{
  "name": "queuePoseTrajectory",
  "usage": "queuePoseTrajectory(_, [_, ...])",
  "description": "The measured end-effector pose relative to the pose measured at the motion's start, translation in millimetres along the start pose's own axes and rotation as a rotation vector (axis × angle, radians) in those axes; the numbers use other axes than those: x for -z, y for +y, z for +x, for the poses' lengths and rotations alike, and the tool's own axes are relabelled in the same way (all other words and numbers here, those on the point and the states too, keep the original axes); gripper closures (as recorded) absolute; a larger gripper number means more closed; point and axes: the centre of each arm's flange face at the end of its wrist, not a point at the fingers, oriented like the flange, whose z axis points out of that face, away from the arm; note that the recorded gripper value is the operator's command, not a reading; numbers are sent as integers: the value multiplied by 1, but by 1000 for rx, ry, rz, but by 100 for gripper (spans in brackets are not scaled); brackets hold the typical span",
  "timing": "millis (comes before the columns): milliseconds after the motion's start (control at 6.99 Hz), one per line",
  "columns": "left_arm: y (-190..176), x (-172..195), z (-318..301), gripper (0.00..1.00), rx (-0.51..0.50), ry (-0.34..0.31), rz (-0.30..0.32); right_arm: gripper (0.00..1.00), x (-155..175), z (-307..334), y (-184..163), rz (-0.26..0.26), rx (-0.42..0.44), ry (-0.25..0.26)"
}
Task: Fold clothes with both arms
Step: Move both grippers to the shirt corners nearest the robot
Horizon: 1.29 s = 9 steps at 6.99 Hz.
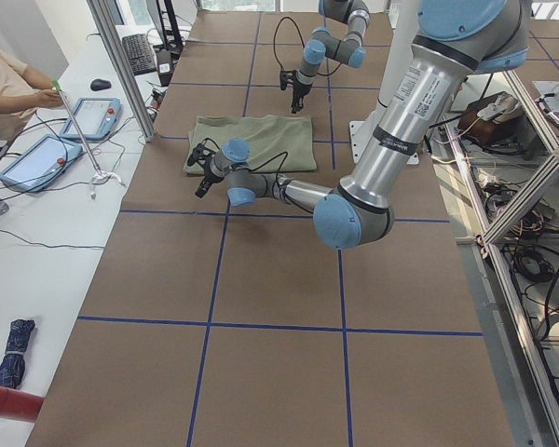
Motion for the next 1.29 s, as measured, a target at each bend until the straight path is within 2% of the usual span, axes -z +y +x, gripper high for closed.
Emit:
queuePoseTrajectory(143, [-1, 2, 3, 0, -1, 7, -3, 0, 5, 0, -8, 17, -21, -29])
queuePoseTrajectory(286, [-2, 7, 10, 0, 5, 31, -15, 0, 12, 1, -19, 45, -43, -87])
queuePoseTrajectory(429, [-3, 17, 17, 0, 40, 61, -30, 0, 17, 3, -26, 71, -80, -159])
queuePoseTrajectory(573, [4, 35, 33, 0, 110, 95, -43, 0, 20, 11, -26, 95, -141, -254])
queuePoseTrajectory(716, [21, 58, 62, 0, 175, 133, -69, 0, 20, 26, -20, 110, -201, -337])
queuePoseTrajectory(859, [50, 90, 104, 0, 233, 171, -118, 0, 19, 48, -11, 112, -283, -398])
queuePoseTrajectory(1145, [129, 151, 177, 3, 387, 189, -201, 0, 22, 83, 2, 108, -446, -437])
queuePoseTrajectory(1288, [165, 160, 200, 12, 506, 166, -206, 0, 24, 87, 3, 112, -481, -441])
